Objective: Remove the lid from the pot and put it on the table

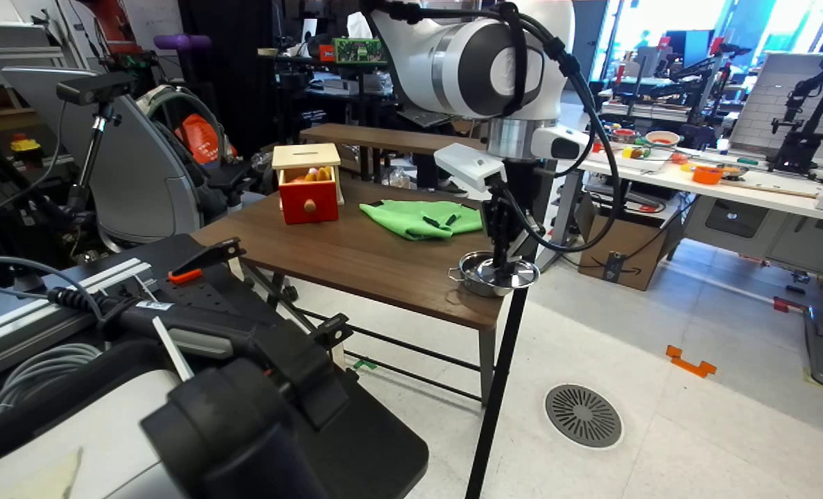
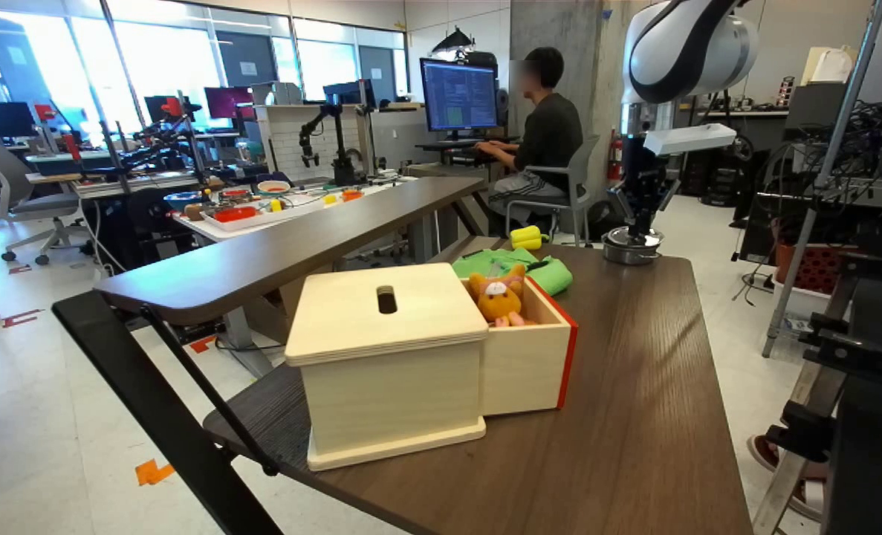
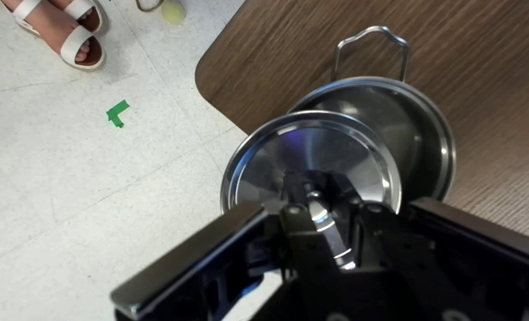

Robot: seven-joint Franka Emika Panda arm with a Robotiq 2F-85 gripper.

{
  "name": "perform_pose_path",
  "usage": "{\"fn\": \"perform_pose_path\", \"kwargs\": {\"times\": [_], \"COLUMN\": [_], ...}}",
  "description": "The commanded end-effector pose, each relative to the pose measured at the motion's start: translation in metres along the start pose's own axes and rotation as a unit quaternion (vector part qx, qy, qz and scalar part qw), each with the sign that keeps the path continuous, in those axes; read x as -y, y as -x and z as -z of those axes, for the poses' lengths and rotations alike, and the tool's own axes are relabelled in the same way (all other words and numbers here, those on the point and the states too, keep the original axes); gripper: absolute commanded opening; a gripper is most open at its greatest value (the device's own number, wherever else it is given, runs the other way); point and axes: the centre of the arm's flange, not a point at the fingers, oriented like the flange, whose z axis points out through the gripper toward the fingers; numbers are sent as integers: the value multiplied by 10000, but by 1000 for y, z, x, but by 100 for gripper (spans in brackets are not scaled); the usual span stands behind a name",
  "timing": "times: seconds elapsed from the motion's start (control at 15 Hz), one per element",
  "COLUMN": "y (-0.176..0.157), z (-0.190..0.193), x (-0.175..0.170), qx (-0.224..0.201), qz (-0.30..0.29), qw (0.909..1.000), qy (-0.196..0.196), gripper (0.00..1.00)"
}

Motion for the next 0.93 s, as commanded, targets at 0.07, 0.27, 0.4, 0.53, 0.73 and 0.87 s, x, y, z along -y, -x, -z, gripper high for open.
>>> {"fn": "perform_pose_path", "kwargs": {"times": [0.07, 0.27, 0.4, 0.53, 0.73, 0.87], "y": [-11, -10, -6, -2, 7, 22], "z": [-6, 1, 10, 25, 48, 54], "x": [-4, -4, 0, 7, 27, 52], "qx": [-66, -119, -175, -296, -391, -356], "qz": [-78, -56, -6, 48, 216, 517], "qw": [9999, 9999, 9998, 9995, 9989, 9978], "qy": [70, 66, 24, -14, -150, -204], "gripper": [5, 5, 5, 5, 5, 5]}}
